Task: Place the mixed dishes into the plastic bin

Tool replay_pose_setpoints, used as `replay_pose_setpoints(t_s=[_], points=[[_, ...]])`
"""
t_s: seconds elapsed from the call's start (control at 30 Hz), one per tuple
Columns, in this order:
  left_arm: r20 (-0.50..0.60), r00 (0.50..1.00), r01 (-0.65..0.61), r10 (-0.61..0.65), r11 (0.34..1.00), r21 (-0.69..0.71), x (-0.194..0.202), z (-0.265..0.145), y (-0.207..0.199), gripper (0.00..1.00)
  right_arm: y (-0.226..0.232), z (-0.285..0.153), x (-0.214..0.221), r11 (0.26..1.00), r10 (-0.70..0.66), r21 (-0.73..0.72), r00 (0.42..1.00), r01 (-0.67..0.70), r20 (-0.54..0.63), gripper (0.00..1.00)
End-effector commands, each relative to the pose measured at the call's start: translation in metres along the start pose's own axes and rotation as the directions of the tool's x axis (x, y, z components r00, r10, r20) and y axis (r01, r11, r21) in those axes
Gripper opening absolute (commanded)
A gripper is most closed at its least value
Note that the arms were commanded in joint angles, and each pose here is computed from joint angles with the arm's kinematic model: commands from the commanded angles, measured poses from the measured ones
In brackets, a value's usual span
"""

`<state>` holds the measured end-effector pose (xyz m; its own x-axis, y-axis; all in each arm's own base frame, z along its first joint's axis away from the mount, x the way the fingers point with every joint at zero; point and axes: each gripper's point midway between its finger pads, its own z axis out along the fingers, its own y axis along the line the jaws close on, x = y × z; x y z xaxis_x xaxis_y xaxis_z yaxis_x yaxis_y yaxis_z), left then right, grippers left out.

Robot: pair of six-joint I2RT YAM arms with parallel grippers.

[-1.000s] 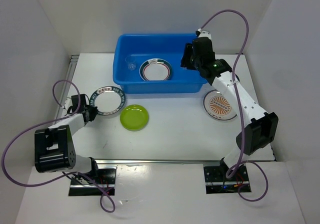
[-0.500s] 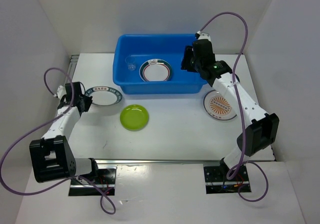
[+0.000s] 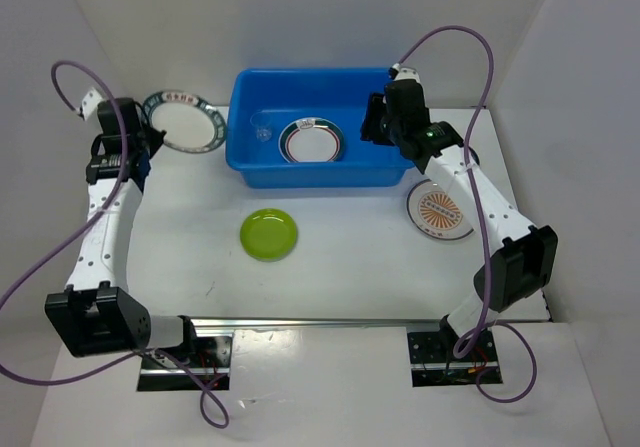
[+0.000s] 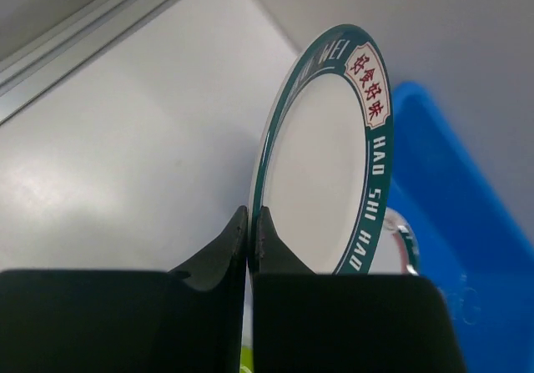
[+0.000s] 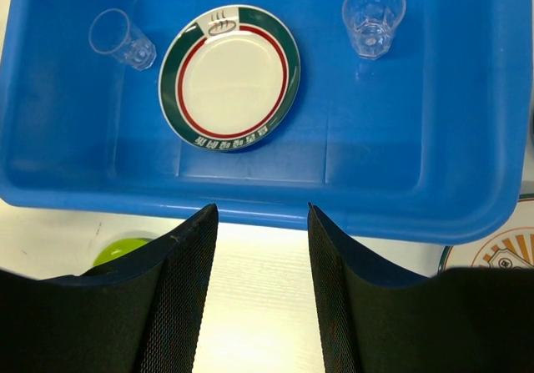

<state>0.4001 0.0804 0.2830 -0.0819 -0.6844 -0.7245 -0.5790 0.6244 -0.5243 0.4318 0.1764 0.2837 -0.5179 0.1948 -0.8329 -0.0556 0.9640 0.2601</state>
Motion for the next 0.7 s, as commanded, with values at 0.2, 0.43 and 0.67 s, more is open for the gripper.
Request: replay_pose_setpoints(t_s=[0.2, 0.43, 0.67], points=[[0.155, 0.982, -0.154, 0.107, 0.930, 0.333, -0.044, -0.045, -0.152, 0.00, -0.002, -0.003, -0.006, 1.000, -0.008, -0.004, 1.000, 0.008, 0.029, 0.53], [0.008, 0.981, -0.162, 0.195, 0.792, 0.589, 0.050, -0.049, -0.241, 0.00, -0.010, 0.005, -0.006, 0.999, -0.011, 0.044, 0.999, 0.009, 0.037, 0.53], [-0.089, 0.959, -0.150, 0.267, 0.753, 0.640, 0.133, -0.012, -0.277, 0.00, -0.016, 0.013, -0.006, 0.998, -0.013, 0.056, 1.000, 0.012, 0.027, 0.53]])
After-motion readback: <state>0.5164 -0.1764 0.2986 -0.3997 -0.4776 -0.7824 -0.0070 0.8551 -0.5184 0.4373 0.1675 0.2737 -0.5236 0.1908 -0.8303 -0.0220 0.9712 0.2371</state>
